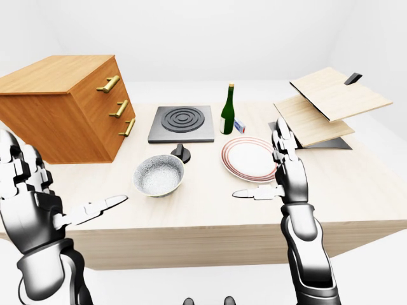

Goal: Pick up the akita bowl and put it on the plate.

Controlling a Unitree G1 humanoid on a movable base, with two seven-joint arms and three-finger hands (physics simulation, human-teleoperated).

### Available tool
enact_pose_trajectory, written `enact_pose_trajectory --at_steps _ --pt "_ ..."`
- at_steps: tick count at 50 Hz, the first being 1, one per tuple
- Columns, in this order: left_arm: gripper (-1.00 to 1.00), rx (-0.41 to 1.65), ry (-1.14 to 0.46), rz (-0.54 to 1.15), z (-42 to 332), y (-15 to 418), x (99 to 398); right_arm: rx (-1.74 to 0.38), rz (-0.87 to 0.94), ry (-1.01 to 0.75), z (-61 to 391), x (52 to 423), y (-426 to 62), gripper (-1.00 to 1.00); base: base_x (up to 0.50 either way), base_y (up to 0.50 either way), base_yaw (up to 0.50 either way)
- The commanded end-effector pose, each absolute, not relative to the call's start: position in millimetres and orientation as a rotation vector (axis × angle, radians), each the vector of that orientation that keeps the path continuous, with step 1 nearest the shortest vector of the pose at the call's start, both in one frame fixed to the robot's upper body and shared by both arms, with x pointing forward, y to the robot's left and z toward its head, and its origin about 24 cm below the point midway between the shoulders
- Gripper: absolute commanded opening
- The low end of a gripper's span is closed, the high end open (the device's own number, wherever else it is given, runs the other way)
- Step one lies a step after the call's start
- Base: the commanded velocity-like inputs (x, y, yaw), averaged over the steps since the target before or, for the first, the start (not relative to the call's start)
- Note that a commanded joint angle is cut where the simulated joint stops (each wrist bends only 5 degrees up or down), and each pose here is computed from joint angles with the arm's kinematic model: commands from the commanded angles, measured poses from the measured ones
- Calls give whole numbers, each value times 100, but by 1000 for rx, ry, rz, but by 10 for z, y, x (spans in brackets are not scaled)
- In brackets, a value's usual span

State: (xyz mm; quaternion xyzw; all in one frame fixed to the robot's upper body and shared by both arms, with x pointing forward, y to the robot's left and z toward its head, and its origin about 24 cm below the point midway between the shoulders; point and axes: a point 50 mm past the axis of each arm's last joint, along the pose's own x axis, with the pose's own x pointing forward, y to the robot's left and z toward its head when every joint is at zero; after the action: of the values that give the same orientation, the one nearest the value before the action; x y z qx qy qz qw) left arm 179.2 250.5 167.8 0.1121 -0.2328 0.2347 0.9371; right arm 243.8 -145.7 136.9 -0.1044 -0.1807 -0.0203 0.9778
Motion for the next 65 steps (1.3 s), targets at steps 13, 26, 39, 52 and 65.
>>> enact_pose_trajectory --at_steps 13,26,39,52,65 --pt "100 268 -570 569 1887 2650 1550 -205 -49 -339 1316 2461 -1476 97 0 0 0" --pt "100 268 -560 630 1878 2824 1446 -199 -48 -334 1302 2464 -1475 97 0 0 0" --pt "100 237 -486 684 1733 3005 1417 -188 -50 -320 1272 2476 -1485 97 0 0 0" --pt "100 235 -486 723 1733 3075 1332 -137 -53 -327 1289 2462 -1495 97 0 0 0" --pt "100 230 -482 730 1720 3066 1335 -125 -63 -327 1289 2480 -1499 97 0 0 0"
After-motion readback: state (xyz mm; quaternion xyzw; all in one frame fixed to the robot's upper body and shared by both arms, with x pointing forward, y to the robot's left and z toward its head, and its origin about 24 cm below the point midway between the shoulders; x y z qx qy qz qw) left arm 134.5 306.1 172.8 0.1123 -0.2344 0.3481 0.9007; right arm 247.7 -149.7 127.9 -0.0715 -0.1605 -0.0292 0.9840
